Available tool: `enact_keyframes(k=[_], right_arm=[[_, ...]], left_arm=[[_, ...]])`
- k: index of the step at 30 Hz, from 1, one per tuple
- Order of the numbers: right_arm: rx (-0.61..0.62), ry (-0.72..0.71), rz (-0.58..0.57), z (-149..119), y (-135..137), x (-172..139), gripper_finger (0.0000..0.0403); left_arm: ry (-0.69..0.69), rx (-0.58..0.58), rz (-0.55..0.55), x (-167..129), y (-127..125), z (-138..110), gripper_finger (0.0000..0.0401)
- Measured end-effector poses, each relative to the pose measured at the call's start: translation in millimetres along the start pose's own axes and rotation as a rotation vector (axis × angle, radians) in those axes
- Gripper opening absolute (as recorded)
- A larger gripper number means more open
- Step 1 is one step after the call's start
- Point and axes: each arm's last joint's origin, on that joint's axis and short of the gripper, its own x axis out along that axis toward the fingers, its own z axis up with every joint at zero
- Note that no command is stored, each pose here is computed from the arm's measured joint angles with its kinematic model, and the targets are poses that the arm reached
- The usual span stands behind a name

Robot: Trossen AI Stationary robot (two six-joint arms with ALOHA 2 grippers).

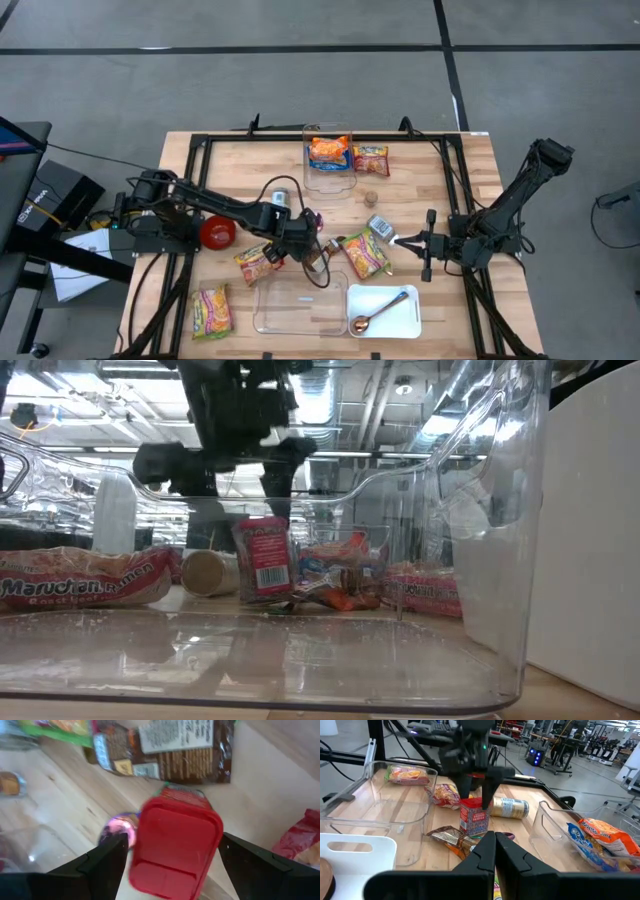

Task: Pick & Place Food Item
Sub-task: Put the red seasoning can into the bottom transparent bin

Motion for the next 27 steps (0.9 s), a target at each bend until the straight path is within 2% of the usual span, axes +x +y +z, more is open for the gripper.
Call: enact_keyframes(k=[4, 13, 16, 22, 27], right_arm=[[0.003, 0.005, 0.007, -0.6, 0.2, 0.0, 0.0000], [-0.006, 0.013, 0.020, -1.7, 0.4, 0.1, 0.0000], [0.001, 0.014, 0.020, -1.8, 0.3, 0.1, 0.0000], [0.003, 0.018, 0.020, -2.4, 0.3, 0.2, 0.0000], [0.004, 0.018, 0.020, -2.4, 0.3, 0.2, 0.0000]], left_arm=[[0.029, 0.004, -0.005, 7.6, -0.8, -0.5, 0.0301], [0.001, -0.020, 0.018, 0.1, 3.9, -2.4, 0.0297], [-0.010, -0.041, -0.006, 0.5, 4.7, -4.4, 0.0275], [-0.012, -0.087, -0.038, 1.6, 7.7, -10.1, 0.0205], [0.000, -0.093, -0.047, 1.1, 7.2, -11.4, 0.0198]])
